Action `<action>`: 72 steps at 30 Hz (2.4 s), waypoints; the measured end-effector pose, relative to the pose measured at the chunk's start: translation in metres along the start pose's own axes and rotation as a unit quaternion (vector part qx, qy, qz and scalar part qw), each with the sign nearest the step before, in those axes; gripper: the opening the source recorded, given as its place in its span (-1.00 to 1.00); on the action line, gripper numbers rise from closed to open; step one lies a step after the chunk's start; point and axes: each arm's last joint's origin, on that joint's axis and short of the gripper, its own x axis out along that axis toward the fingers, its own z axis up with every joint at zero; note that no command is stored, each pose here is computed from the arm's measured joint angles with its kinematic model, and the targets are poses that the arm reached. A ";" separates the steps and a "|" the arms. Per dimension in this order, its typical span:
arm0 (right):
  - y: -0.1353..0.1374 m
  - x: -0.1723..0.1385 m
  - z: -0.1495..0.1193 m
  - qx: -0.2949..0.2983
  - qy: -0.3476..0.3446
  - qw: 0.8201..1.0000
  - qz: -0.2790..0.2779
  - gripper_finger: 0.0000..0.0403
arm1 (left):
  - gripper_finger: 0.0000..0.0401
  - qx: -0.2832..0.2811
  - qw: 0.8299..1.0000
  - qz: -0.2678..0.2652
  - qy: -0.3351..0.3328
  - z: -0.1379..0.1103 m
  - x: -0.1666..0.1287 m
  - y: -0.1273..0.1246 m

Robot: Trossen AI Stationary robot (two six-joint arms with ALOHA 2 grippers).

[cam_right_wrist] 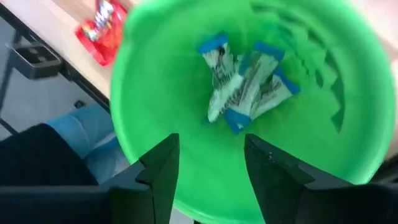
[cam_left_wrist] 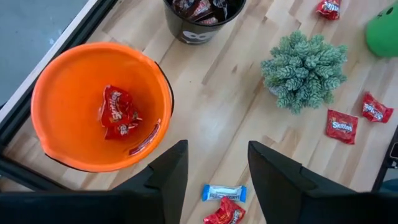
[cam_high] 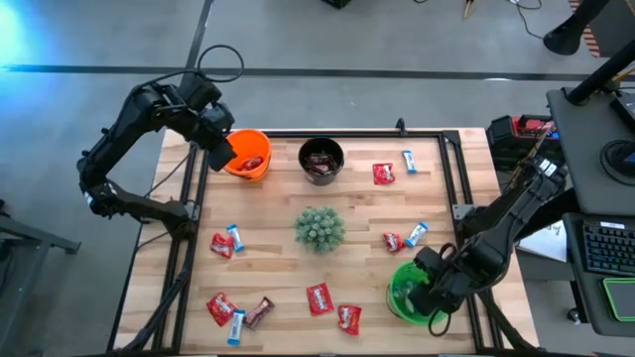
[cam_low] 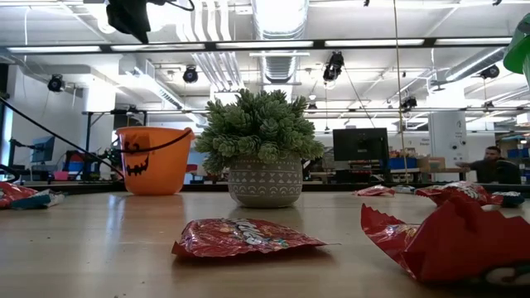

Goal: Sort candy
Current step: Put the blue chocolate into the green bucket

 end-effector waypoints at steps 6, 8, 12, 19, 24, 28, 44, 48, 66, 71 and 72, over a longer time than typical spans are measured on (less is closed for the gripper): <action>-0.008 -0.015 0.013 0.010 -0.063 0.998 0.014 -0.13 | -0.04 0.000 1.000 0.000 0.001 0.000 0.000 0.000; -0.013 -0.020 0.021 0.020 -0.108 0.994 0.009 -0.14 | 0.03 -0.001 1.000 0.000 0.004 -0.001 0.000 0.000; -0.022 -0.031 0.040 0.035 -0.239 0.970 -0.002 -0.14 | 0.11 -0.001 1.000 0.000 0.004 -0.001 -0.001 0.000; -0.026 -0.050 0.068 0.005 -0.403 0.915 -0.002 -0.14 | 0.10 -0.007 1.000 0.000 -0.015 -0.011 -0.012 -0.003; -0.034 -0.062 0.087 -0.004 -0.423 0.906 -0.019 -0.14 | 0.05 -0.028 0.999 -0.001 -0.042 -0.025 -0.026 -0.008; -0.041 -0.070 0.100 -0.021 -0.436 0.898 -0.050 -0.14 | 0.02 0.009 0.998 -0.004 -0.062 -0.038 -0.037 -0.013; -0.060 -0.087 0.116 -0.025 -0.395 0.917 -0.047 -0.14 | -0.05 -0.126 0.992 -0.019 -0.012 -0.102 -0.009 -0.012; -0.059 -0.085 0.117 -0.042 -0.392 0.917 -0.057 -0.14 | -0.05 -0.205 0.979 -0.017 0.012 -0.125 0.008 -0.008; -0.046 -0.078 0.122 -0.070 -0.389 0.918 -0.040 -0.14 | -0.05 -0.207 0.976 -0.049 0.045 -0.168 0.037 -0.004; -0.045 -0.078 0.122 -0.070 -0.382 0.921 -0.029 -0.14 | -0.05 -0.125 0.989 -0.048 0.063 -0.161 0.044 -0.002; -0.045 -0.078 0.122 -0.070 -0.382 0.921 -0.029 -0.14 | -0.05 -0.115 0.990 -0.046 0.068 -0.161 0.046 -0.002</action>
